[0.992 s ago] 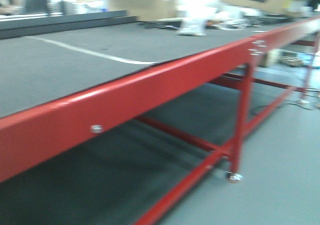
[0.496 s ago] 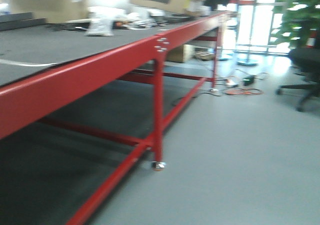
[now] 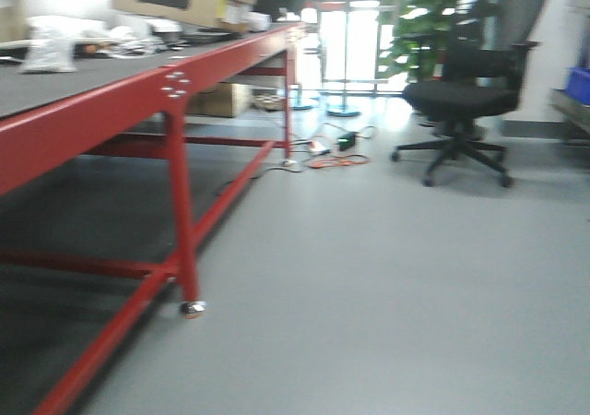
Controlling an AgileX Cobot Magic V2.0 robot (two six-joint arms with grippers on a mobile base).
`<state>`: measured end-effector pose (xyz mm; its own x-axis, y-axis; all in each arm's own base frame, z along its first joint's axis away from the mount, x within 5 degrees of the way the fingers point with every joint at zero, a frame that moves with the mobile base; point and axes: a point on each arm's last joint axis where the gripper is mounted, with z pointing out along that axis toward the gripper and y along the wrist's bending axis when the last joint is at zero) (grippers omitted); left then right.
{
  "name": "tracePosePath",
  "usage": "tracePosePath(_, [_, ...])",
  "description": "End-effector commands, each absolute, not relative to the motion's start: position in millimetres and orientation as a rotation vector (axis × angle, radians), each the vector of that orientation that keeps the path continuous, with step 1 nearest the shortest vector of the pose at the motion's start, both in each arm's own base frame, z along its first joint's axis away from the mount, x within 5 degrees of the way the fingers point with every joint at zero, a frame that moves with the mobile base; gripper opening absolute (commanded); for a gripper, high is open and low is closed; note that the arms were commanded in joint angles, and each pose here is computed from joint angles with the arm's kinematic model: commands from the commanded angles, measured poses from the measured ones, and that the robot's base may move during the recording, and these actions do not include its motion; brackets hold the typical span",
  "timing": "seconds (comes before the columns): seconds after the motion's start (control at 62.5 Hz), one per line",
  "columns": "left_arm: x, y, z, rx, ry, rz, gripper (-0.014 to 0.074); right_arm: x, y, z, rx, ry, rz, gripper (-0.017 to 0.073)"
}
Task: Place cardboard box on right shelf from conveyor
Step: 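Drive the base away from the conveyor holding the box in the right gripper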
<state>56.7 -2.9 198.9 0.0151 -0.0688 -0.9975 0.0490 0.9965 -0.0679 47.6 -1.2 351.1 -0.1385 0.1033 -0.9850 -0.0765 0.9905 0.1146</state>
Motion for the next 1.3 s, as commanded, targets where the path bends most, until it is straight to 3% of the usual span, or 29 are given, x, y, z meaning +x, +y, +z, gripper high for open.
tracePosePath(0.0, [54.9,-2.4,209.0,-0.024,1.447,-0.104,-0.0119,47.0,-0.8,368.5,-0.008,1.583,0.142,0.0161])
tracePosePath(1.28, [54.9,-2.4,209.0,-0.024,1.447,-0.104,-0.0119,46.7,-0.8,368.6,-0.008,1.582,0.142,0.0161])
